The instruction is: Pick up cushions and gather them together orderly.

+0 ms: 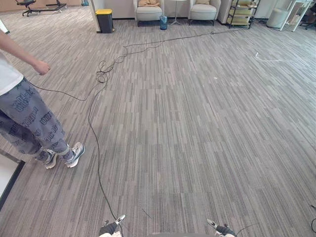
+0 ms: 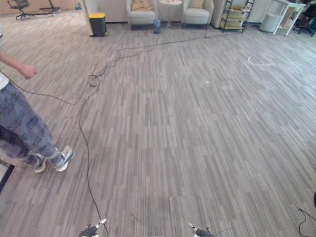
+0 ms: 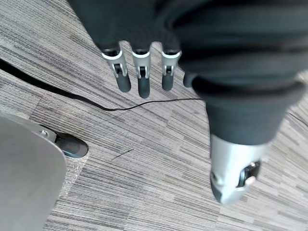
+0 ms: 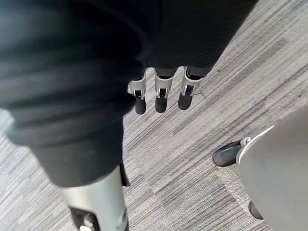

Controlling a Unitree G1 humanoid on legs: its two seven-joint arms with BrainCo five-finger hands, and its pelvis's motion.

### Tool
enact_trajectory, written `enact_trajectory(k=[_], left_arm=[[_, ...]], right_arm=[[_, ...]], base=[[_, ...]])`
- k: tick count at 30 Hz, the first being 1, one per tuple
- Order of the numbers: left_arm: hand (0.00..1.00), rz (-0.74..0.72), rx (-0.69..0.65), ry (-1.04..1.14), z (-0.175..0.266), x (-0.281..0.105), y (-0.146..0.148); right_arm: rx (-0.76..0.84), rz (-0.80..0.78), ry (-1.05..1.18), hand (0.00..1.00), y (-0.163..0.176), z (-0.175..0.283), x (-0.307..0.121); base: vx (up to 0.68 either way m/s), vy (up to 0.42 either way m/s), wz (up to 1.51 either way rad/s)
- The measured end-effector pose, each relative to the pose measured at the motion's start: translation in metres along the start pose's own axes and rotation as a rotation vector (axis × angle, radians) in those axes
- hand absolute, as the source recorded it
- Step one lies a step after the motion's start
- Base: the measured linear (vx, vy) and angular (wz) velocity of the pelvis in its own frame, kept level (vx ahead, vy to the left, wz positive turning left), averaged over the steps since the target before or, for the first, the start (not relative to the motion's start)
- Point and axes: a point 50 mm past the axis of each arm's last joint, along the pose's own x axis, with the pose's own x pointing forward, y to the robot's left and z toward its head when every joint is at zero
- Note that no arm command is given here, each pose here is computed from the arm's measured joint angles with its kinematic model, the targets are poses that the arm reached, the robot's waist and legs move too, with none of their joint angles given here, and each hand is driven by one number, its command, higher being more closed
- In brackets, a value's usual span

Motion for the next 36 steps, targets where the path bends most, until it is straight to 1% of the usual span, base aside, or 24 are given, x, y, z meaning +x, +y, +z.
enact_trajectory(k=[3,16,20,36], left_arm=[[0.00,0.005,-0.016,0.012,-0.002,0.000,0.000],[0.00,-0.025,0.004,-0.001,0.004,0.002,-0.004],[0.00,-0.031,0.006,0.006,0.004,0.002,-0.005],[0.00,-0.066,0.028,0.007,0.006,0.003,-0.012]], right_arm=[[0.004,0.004,0.012,0.00,-0.001,-0.002,0.000],[-0.003,0.025,0.024,0.00,0.006,0.002,0.002],[-0.043,0.026,0.035,0.00,0.006,0.000,0.002],[-0.041,0.043,0.034,0.00,0.007,0.000,0.002]], base=[[0.00,0.000,0.00],[0.00,-0.005,0.00],[-0.01,-0.015,-0.06],[-0.01,-0.009,0.00]])
